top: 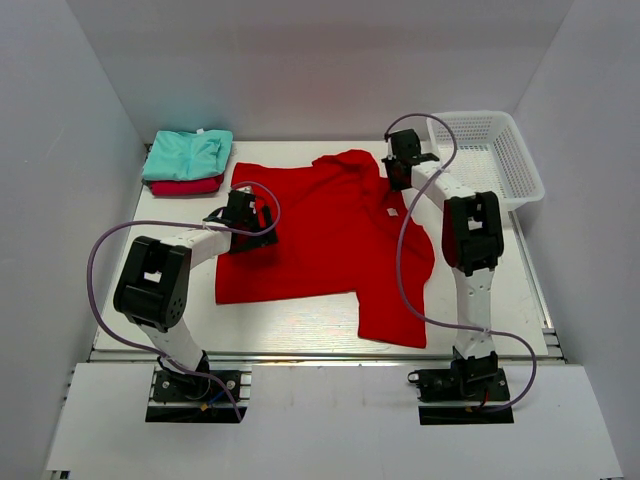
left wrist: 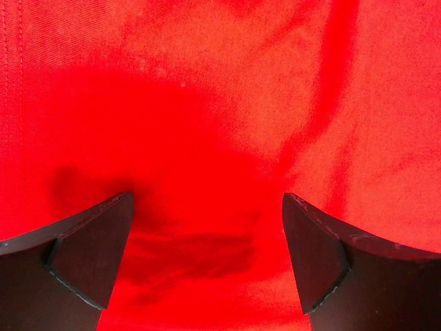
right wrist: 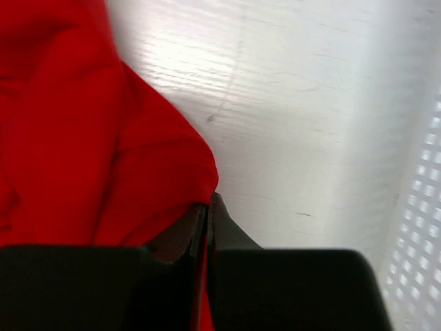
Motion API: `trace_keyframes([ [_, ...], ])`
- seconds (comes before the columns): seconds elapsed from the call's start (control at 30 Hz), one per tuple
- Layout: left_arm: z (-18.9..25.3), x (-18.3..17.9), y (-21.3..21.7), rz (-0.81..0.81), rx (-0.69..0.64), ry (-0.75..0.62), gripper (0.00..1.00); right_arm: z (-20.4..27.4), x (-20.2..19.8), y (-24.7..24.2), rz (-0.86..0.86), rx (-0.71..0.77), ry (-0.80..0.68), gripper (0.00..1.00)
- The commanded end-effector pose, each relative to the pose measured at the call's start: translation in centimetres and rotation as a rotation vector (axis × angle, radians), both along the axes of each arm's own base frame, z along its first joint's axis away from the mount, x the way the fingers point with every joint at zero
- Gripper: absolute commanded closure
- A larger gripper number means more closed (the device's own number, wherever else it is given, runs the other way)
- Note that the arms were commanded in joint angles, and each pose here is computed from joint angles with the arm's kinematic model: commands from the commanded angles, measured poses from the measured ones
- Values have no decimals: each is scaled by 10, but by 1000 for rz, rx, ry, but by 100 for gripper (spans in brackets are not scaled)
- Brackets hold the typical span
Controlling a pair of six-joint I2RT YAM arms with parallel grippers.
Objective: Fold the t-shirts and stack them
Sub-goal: Flatten out the tshirt
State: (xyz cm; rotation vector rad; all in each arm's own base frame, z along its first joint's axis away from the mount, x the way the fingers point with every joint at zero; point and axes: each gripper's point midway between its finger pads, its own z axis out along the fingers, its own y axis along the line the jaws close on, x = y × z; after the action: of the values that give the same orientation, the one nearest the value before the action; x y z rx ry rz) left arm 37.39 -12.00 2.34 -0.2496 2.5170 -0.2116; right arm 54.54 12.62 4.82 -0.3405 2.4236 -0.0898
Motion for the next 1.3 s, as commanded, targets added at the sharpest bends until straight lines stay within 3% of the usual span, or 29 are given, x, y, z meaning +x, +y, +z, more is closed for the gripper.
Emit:
trace_keyframes([
  [0.0,-50,-56,20,31,70,234,1,40,16,-25,-35,-28,-86,99],
  [0.27,-46,-52,19,31,64,215,1,19,24,-27,0,-5,-45,69],
  [0.33,-43,-51,19,31,61,206,1,29,30,-28,1,-10,-71,66],
  [0.43,-42,-57,20,31,61,206,1,51,48,-42,-72,-32,-142,82],
  [0.47,-36,-54,21,36,63,185,1,60,53,-41,-74,-28,-164,82],
  [0.63,-30,-58,24,40,65,166,1,55,33,-13,146,-11,-92,70],
  [0.8,-27,-54,25,28,80,153,1,21,-3,-17,219,-37,3,56],
  [0.9,-27,-54,25,28,80,153,1,4,-16,-17,248,-48,61,56],
  [1.07,-28,-54,26,20,87,161,1,-5,1,-21,159,-51,37,56],
  [1.13,-28,-53,27,25,95,159,1,-7,11,-29,87,-70,23,66],
  [1.2,-31,-58,30,29,108,174,1,-7,17,-34,53,-81,9,68],
  [1.23,-31,-58,30,29,108,174,1,-8,20,-37,36,-93,2,86],
  [1.27,-31,-58,30,29,108,174,1,-7,22,-38,26,-96,-4,96],
])
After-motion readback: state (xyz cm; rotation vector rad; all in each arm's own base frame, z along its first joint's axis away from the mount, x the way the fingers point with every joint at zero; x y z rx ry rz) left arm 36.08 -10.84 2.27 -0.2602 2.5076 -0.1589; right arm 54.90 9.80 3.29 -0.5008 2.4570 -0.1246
